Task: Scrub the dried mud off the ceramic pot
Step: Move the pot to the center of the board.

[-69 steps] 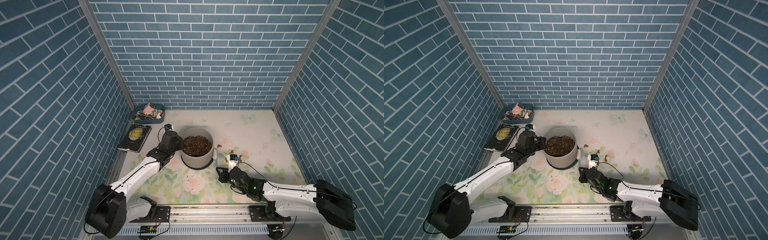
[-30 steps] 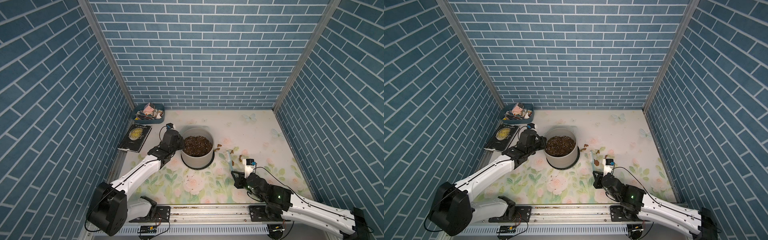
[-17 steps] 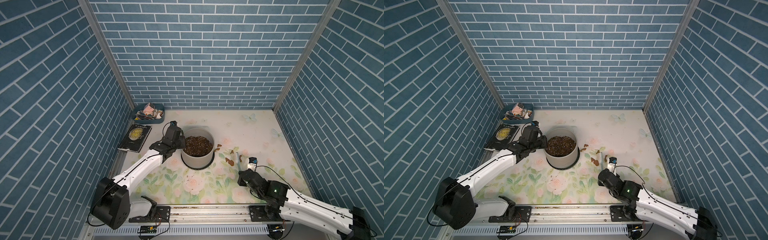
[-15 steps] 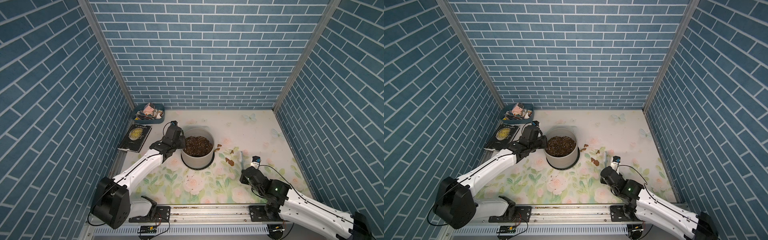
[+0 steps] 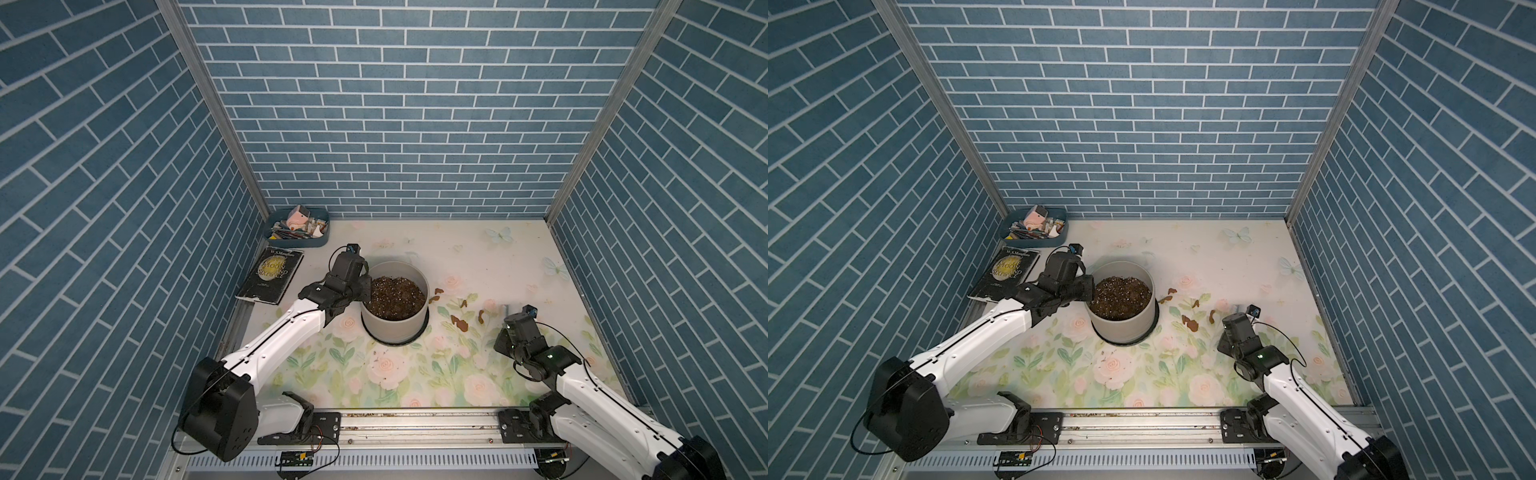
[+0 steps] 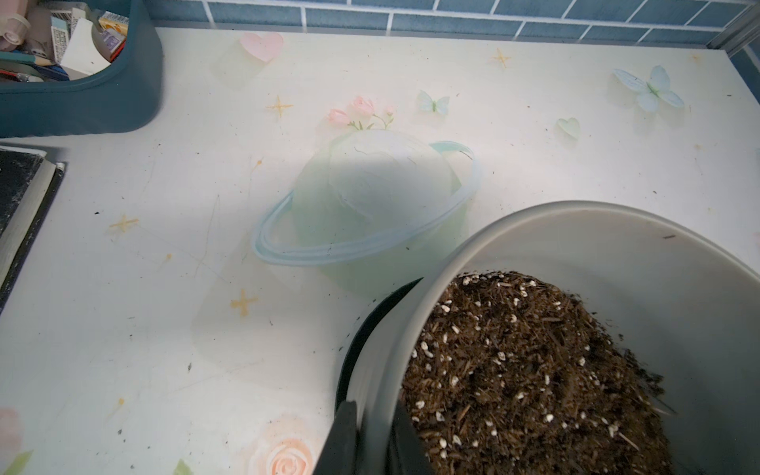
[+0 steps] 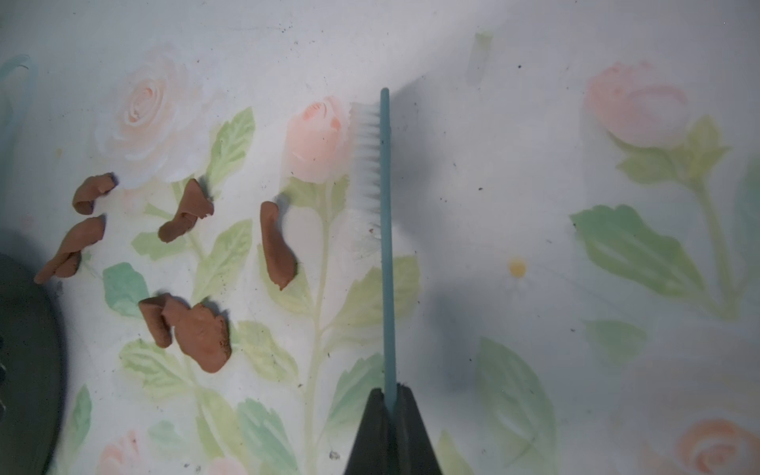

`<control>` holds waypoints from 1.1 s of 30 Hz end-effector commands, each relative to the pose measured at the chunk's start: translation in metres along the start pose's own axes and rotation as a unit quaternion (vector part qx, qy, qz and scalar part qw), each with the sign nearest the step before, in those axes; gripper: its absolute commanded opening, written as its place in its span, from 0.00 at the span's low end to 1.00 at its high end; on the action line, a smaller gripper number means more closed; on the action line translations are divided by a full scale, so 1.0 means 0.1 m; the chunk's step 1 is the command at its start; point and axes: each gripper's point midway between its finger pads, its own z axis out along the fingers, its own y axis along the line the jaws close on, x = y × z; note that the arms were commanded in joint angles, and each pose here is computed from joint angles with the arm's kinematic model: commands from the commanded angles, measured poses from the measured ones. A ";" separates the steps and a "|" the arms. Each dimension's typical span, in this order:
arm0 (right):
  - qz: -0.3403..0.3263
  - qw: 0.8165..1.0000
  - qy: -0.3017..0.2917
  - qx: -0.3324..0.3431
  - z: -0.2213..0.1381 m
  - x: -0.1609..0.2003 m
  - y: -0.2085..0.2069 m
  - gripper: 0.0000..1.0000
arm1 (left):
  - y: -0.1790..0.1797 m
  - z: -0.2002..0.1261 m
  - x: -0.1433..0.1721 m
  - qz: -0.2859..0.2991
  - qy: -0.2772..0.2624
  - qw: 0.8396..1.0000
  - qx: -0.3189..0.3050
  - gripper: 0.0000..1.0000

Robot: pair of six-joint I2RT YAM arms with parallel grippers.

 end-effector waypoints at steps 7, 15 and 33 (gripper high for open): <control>-0.028 0.998 0.053 -0.014 0.14 0.33 -0.06 0.00 | -0.30 -0.14 0.36 0.016 0.050 0.997 0.063 0.00; -0.024 0.998 0.066 -0.003 0.17 0.40 -0.11 0.04 | -0.21 -0.25 0.20 0.003 0.023 0.999 0.035 0.35; -0.050 0.999 -0.003 0.020 -0.16 -0.21 0.10 0.53 | -0.16 -0.87 -0.53 -0.047 -0.134 0.989 0.034 0.53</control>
